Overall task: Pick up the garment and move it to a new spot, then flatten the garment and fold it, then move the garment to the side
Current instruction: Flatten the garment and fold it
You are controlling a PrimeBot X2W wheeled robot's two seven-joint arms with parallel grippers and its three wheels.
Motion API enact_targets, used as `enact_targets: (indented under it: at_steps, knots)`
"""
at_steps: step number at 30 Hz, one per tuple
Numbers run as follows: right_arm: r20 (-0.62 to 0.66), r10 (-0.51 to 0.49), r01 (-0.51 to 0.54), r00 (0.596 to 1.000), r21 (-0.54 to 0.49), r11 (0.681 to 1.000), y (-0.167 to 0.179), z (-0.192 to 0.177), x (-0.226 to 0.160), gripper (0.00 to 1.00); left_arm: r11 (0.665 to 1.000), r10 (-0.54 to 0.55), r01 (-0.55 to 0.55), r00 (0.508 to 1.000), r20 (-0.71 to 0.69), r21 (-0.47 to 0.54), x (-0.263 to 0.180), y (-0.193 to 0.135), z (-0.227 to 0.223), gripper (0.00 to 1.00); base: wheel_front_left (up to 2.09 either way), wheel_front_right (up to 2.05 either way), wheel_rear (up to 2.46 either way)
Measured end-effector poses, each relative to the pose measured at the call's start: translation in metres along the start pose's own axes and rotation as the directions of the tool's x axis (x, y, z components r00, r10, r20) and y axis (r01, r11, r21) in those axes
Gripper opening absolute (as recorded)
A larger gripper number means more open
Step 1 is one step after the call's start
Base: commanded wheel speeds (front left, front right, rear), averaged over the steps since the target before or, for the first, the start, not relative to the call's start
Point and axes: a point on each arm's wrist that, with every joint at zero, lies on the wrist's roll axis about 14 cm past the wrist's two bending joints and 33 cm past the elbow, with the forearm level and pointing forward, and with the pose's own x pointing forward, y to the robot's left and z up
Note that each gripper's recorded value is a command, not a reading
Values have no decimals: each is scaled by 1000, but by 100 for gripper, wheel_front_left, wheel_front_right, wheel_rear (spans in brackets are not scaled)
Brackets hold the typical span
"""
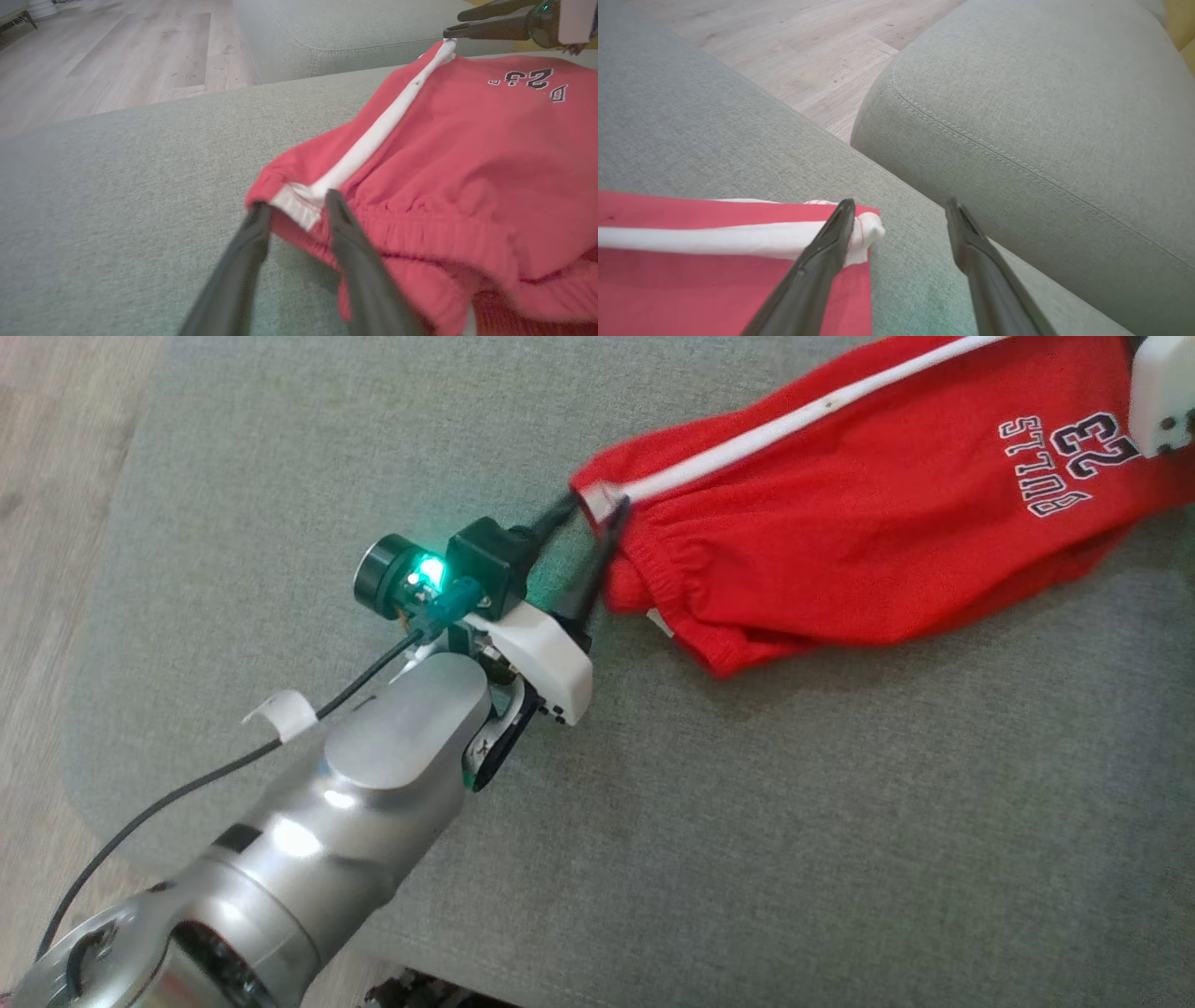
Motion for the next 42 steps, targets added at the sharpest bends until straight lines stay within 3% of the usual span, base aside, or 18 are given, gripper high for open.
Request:
enact_targets:
  at_steps: [1, 5, 10, 17, 25, 29, 32, 35, 42]
  knots:
    - [2, -6, 6, 1000, 3, 1000, -2, 0, -1, 100, 1000, 3, -3, 1000, -2, 1, 0, 1, 0, 100, 0, 0, 0]
    - [29, -30, 29, 999, 31, 999, -7, 5, -8, 100, 1000, 27, -27, 1000, 12, 9, -3, 5, 4, 100, 0, 0, 0]
    - [155, -83, 64, 984, 125, 990, -18, 35, -29, 100, 997, 72, -72, 995, 70, 4, -11, 14, 24, 100, 0, 0, 0]
    - [358, -136, 44, 924, 253, 967, -5, 74, -75, 100, 979, 204, -194, 952, 227, -67, -44, 41, 71, 100, 0, 0, 0]
    - [488, -232, 7, 841, 420, 908, 3, 92, -140, 100, 955, 296, -256, 870, 394, -151, -89, 42, 106, 100, 0, 0, 0]
    - [506, -308, 31, 806, 483, 875, 3, 73, -175, 100, 947, 320, -269, 852, 414, -178, -104, 38, 100, 100, 0, 0, 0]
    - [465, -327, 52, 823, 511, 858, 26, 38, -194, 100, 944, 327, -271, 855, 403, -190, -112, 31, 86, 100, 0, 0, 0]
    - [393, -365, 90, 844, 568, 818, 50, -8, -217, 100, 940, 330, -269, 877, 350, -211, -121, 20, 55, 100, 0, 0, 0]
    - [349, -420, 141, 838, 605, 784, 54, -36, -240, 100, 936, 327, -262, 893, 311, -234, -123, 11, 33, 100, 0, 0, 0]
